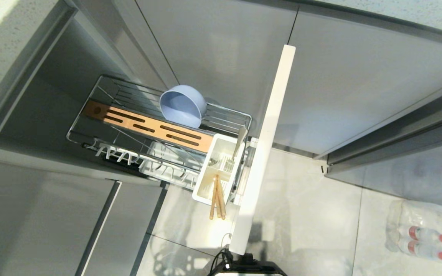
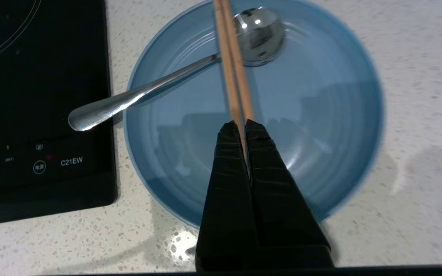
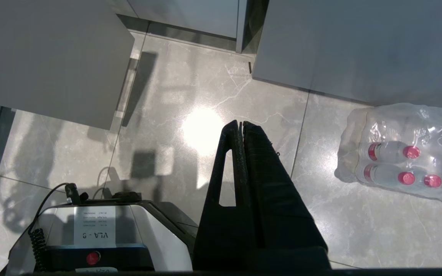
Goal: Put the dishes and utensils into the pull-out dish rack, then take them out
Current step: Pick up the chopsticks and place it in the cupboard
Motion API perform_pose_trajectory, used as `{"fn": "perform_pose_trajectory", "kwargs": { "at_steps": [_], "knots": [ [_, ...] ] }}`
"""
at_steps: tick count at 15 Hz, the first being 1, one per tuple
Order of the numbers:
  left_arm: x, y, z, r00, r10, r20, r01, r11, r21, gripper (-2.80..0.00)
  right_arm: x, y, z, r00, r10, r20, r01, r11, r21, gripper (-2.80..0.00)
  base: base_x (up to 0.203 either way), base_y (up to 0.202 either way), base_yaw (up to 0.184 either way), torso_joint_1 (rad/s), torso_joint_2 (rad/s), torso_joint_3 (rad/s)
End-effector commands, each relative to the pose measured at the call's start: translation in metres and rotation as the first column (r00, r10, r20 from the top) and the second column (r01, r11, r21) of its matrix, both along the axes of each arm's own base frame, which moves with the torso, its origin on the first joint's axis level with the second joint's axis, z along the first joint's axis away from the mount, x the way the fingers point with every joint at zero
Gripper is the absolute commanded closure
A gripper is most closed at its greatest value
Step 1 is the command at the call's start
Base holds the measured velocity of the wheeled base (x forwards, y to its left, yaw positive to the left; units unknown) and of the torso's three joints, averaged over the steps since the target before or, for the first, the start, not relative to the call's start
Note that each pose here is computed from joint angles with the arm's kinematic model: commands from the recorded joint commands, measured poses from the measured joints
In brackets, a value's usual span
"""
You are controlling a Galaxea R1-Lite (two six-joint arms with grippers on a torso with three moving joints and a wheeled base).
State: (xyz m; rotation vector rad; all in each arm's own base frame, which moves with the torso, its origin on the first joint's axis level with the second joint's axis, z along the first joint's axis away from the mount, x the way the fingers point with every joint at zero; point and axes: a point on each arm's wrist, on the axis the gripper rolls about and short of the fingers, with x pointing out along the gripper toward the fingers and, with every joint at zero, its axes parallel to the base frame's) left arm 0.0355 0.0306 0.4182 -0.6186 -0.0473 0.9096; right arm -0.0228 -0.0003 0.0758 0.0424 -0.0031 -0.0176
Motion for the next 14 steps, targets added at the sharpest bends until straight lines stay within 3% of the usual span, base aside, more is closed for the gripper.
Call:
{"fn": "perform_pose_trajectory", "kwargs": {
  "at_steps": [1, 3, 6, 9, 10, 14],
  "knots": [
    [0.013, 0.010, -0.005, 0.999, 0.022, -0.045, -0.024, 0.999, -0.035, 0.00, 0.000, 0.000, 0.000, 1.000, -0.001, 0.000, 0.001, 1.000, 0.001, 0.00, 0.000, 0.000, 0.000, 0.000, 0.00, 0.000],
    [0.019, 0.015, -0.007, 0.998, 0.034, -0.058, -0.037, 0.998, -0.044, 0.00, 0.000, 0.000, 0.000, 1.000, -0.001, -0.001, 0.001, 1.000, 0.001, 0.00, 0.000, 0.000, 0.000, 0.000, 0.00, 0.000],
    [0.027, 0.020, -0.007, 0.998, -0.030, -0.056, 0.026, 0.997, -0.074, 0.00, 0.000, 0.000, 0.000, 1.000, -0.001, -0.001, 0.001, 1.000, 0.001, 0.00, 0.000, 0.000, 0.000, 0.000, 0.00, 0.000],
    [0.033, 0.024, -0.009, 0.997, -0.041, -0.067, 0.035, 0.996, -0.087, 0.00, 0.000, 0.000, 0.000, 1.000, -0.001, -0.001, 0.001, 1.000, 0.001, 0.00, 0.000, 0.000, 0.000, 0.000, 0.00, 0.000],
    [0.034, 0.025, -0.008, 0.997, -0.044, -0.064, 0.039, 0.995, -0.087, -2.80, 0.000, 0.000, 0.000, 1.000, 0.000, 0.000, 0.000, 1.000, 0.001, 0.00, 0.000, 0.000, 0.000, 0.000, 0.00, 0.000],
    [0.033, 0.024, -0.006, 0.998, -0.041, -0.052, 0.037, 0.996, -0.078, -2.80, 0.000, 0.000, 0.000, 1.000, -0.001, -0.001, 0.001, 1.000, 0.001, 0.00, 0.000, 0.000, 0.000, 0.000, 0.00, 0.000]
  ]
}}
